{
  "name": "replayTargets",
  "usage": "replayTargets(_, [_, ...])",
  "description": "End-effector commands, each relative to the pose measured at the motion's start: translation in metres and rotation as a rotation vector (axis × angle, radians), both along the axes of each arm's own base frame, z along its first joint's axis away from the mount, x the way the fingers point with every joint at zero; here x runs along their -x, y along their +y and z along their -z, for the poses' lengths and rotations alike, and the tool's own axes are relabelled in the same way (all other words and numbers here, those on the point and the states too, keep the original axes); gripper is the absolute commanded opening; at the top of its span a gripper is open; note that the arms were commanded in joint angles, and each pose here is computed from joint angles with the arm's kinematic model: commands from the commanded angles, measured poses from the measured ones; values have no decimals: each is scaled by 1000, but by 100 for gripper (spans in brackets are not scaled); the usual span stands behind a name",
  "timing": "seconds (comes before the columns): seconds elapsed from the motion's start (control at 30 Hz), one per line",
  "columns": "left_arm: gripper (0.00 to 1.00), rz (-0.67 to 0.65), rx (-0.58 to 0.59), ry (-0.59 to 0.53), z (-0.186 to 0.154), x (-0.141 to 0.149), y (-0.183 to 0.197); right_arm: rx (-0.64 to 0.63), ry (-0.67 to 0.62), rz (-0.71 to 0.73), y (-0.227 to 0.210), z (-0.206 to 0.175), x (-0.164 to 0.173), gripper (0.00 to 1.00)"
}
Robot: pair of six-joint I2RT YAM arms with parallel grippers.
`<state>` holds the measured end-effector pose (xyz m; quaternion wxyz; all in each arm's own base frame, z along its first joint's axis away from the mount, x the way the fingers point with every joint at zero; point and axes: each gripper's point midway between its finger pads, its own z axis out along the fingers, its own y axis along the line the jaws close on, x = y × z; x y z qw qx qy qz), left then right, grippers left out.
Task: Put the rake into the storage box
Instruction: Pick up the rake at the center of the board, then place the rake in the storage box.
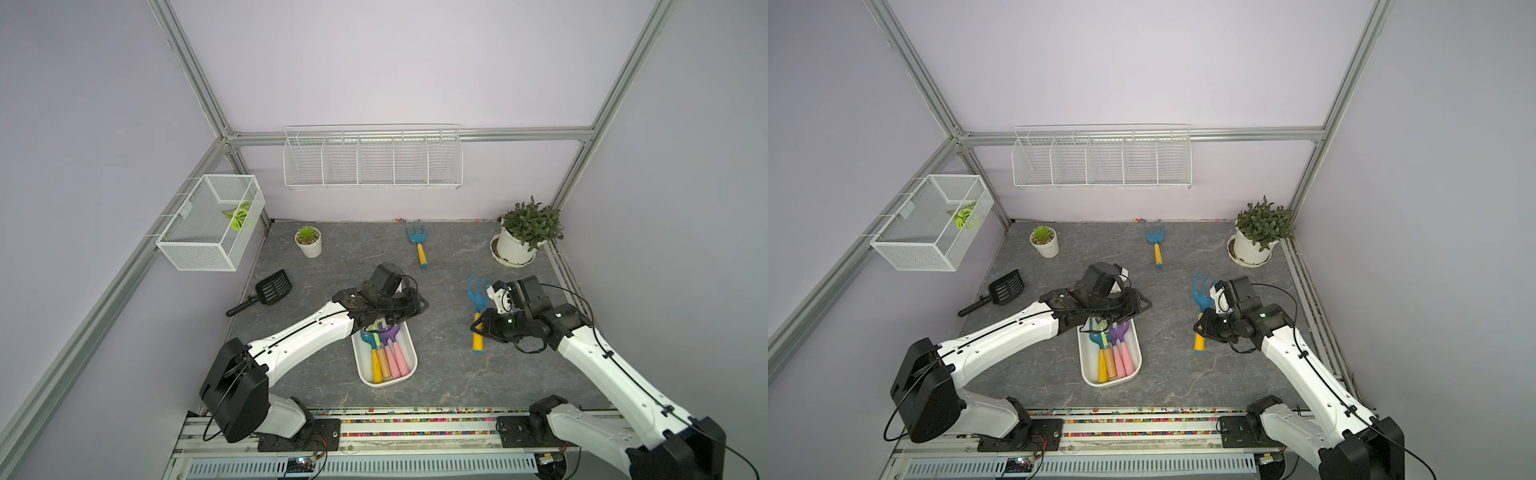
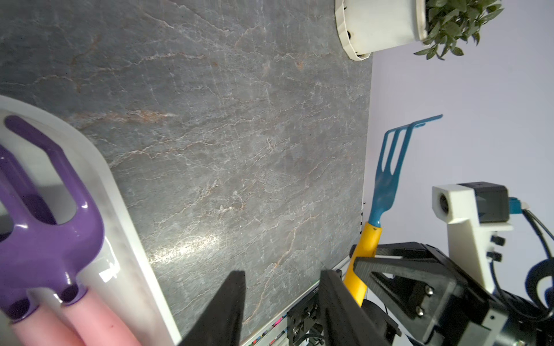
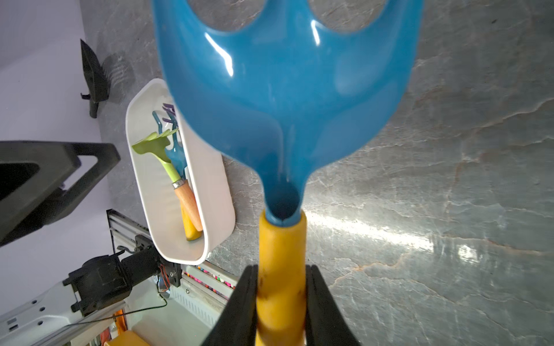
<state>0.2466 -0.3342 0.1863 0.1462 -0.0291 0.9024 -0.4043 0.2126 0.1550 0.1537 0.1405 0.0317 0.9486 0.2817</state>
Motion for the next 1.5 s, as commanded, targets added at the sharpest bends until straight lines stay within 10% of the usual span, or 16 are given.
replayTargets(0.0, [46, -6, 31, -50, -14, -3, 4, -52, -67, -57, 13, -21, -3, 0])
replayTargets(0.97, [51, -362, -86, -38, -12, -2, 151, 106, 29, -423, 159, -8, 3, 0])
replayTargets(1.47, [52, -389, -102, 18, 4, 11, 164, 139, 111, -474, 197, 18, 12, 0])
